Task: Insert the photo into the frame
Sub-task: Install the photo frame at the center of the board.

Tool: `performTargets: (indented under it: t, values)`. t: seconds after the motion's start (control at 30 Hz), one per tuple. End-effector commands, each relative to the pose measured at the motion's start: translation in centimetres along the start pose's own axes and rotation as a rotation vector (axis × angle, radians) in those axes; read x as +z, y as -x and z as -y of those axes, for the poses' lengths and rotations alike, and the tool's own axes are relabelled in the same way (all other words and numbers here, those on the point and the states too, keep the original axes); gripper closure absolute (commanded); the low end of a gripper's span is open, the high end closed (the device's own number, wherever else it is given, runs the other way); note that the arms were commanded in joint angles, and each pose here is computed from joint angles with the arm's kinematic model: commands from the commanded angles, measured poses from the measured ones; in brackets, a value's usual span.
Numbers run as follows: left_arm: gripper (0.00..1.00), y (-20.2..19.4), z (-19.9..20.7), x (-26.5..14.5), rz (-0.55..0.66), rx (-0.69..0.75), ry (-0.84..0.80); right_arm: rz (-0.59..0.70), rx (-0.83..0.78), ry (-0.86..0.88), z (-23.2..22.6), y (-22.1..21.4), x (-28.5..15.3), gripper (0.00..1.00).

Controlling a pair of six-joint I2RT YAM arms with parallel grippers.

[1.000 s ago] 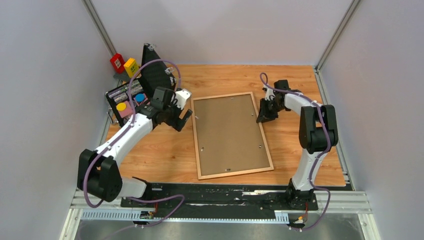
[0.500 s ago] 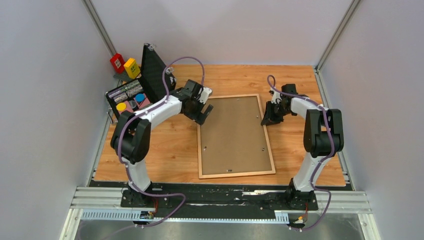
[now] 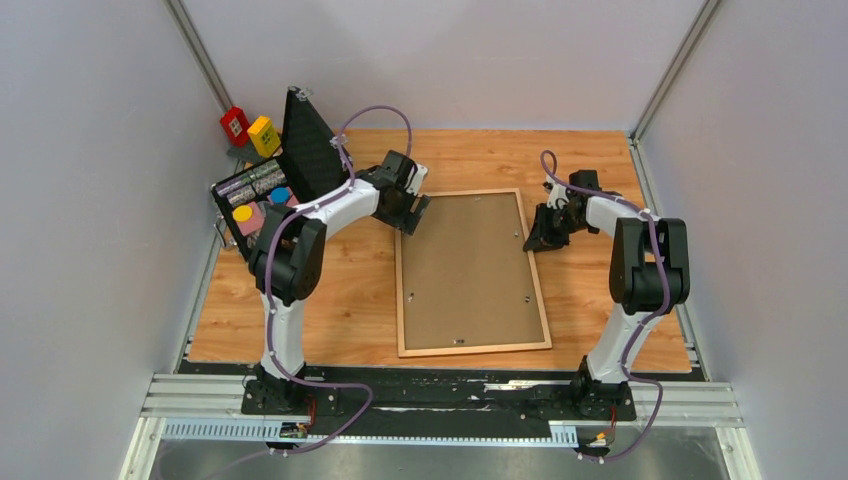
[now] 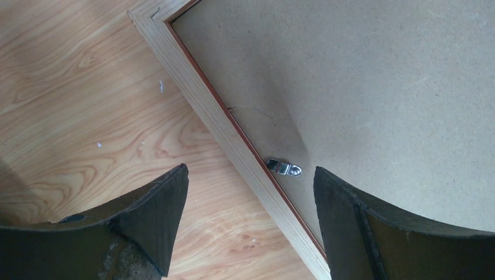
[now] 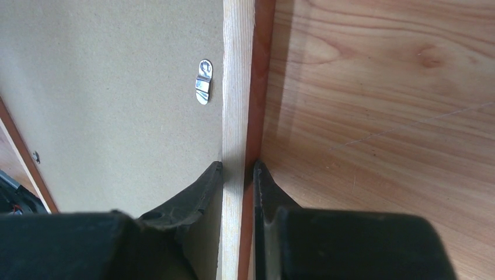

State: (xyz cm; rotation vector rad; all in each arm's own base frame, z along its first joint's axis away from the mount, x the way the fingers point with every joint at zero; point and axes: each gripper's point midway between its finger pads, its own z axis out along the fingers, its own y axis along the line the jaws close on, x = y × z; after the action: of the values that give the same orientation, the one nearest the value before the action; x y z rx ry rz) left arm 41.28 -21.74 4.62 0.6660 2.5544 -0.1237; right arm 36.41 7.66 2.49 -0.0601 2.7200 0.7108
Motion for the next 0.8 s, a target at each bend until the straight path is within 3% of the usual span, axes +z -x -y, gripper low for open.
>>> performTargets:
  t: [0.0,0.37,0.77]
  values:
    - [0.15,2.6,-0.3,0.1,0.072,-0.033,0.018,-0.054,0.032,0.010,0.6,-1.7,0.6,1.00]
    - [0.28,2.9,-1.5,0.7,0.076,-0.063,0.022,-0.067,0.037,0.013,0.7,-2.1,0.9,1.00]
    - [0.32,2.0,-1.5,1.6,0.053,-0.058,0.015,-0.068,0.037,0.012,0.8,-2.2,0.9,1.00]
